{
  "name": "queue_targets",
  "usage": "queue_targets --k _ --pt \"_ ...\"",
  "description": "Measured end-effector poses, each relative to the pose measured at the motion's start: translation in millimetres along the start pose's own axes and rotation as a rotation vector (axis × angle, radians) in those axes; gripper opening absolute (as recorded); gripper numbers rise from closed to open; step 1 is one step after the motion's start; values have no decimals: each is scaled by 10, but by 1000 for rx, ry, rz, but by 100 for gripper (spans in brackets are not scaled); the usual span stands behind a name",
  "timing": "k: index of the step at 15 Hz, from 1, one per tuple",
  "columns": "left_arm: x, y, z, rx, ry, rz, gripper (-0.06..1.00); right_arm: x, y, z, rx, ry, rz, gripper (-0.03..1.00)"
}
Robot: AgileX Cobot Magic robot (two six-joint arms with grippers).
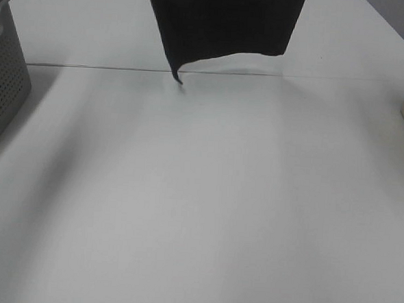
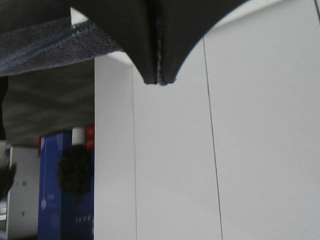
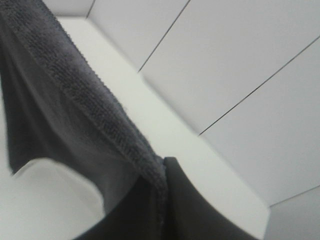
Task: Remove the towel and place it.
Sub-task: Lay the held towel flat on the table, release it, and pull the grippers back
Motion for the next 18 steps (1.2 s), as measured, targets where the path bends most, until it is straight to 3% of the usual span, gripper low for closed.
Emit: queue_targets --k 1,2,5,9,11,13,15,18 --pt "-216 588 -13 37 -55 127 0 116 138 141 36 -95 76 1" --pt "-441 854 -83 3 -62 156 0 135 215 258 53 -157 112 1" --pt "-1132 1294 -343 -40 -61 98 0 -107 487 857 101 -324 193 1" --pt "-1726 1604 -675 -84 12 144 0 -465 974 1722 195 -235 151 1" --pt "-1858 1725 -797 -111 65 241 0 -560 1158 2002 221 -228 167 1" --pt "-2030 1868 -943 -175 114 416 0 -742 1289 2255 255 -224 174 1" --pt "-2358 1846 -1146 -295 95 489 0 -957 1337 2479 279 -288 181 1" --pt "-2572 2020 -1196 -435 44 515 0 -1015 1350 2601 296 -400 217 1"
Point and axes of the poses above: a point on each arm's last joint axis where the gripper is mounted, x pointing out along that axis toward the gripper, z along the wrist's bending axis when the last joint is at zero, y = z × x, the point moved 2 cm from there along x, pointing out along that axis toward the gripper, and after that the axes turned 14 degrees about -x, right-handed, at the moved point
